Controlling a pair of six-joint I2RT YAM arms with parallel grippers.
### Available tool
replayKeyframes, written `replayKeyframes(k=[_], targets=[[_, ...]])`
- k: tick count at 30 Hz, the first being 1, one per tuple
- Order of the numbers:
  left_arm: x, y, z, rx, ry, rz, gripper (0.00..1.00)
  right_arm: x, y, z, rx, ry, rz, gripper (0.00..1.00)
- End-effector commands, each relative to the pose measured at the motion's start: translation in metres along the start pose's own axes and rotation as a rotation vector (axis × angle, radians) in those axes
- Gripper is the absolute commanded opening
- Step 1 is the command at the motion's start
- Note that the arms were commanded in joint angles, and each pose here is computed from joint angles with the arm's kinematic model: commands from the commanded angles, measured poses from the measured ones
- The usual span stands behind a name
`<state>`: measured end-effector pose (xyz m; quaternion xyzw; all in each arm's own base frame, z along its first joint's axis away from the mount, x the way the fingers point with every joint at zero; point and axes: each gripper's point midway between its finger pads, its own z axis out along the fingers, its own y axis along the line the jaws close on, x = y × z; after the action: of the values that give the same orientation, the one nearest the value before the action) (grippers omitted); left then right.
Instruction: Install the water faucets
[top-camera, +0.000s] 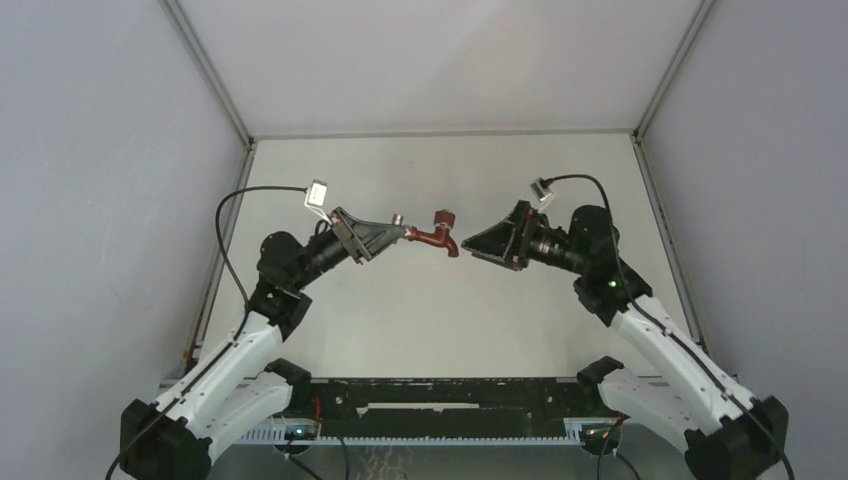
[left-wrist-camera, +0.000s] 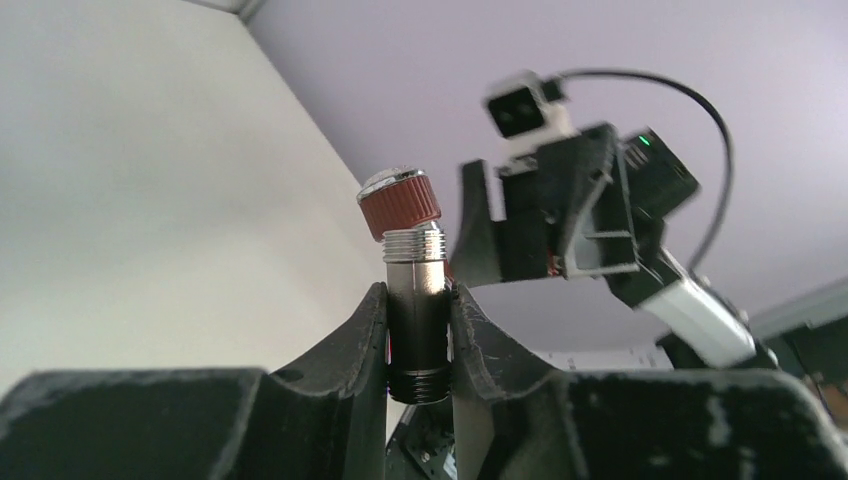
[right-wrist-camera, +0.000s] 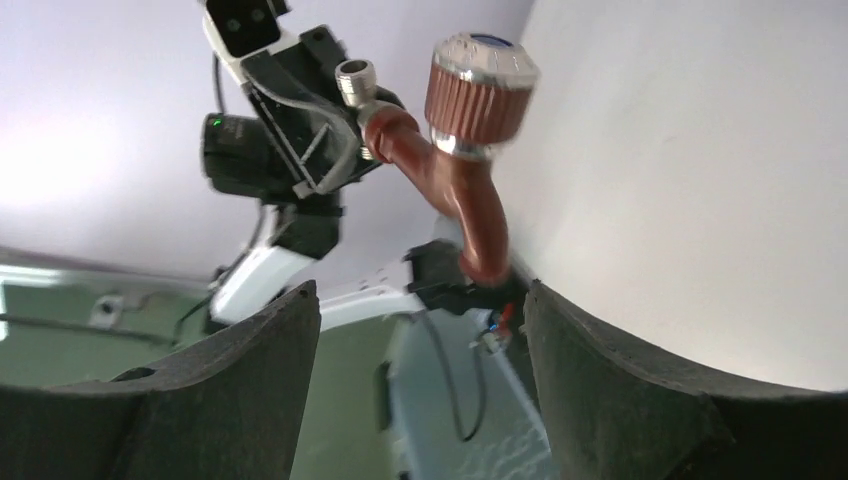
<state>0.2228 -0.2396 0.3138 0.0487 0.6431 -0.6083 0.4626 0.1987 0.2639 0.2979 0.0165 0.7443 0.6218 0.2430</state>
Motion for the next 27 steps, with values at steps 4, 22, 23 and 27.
replayKeyframes(k=[4, 22, 23, 27], targets=[[-0.041, -0.003, 0.002, -0.101, -0.085, -0.102, 0.00, -0.029, -0.025, -0.049, 0.240, -0.234, -0.378, 0.87], [-0.032, 0.017, 0.005, -0.273, 0.105, -0.393, 0.00, -0.038, 0.005, -0.047, 0.364, -0.459, -1.573, 1.00], [-0.033, 0.016, 0.004, -0.274, 0.104, -0.398, 0.00, -0.034, 0.003, -0.041, 0.376, -0.444, -1.643, 1.00], [-0.033, 0.012, 0.004, -0.273, 0.120, -0.400, 0.00, -0.021, -0.006, -0.018, 0.406, -0.389, -1.838, 1.00]])
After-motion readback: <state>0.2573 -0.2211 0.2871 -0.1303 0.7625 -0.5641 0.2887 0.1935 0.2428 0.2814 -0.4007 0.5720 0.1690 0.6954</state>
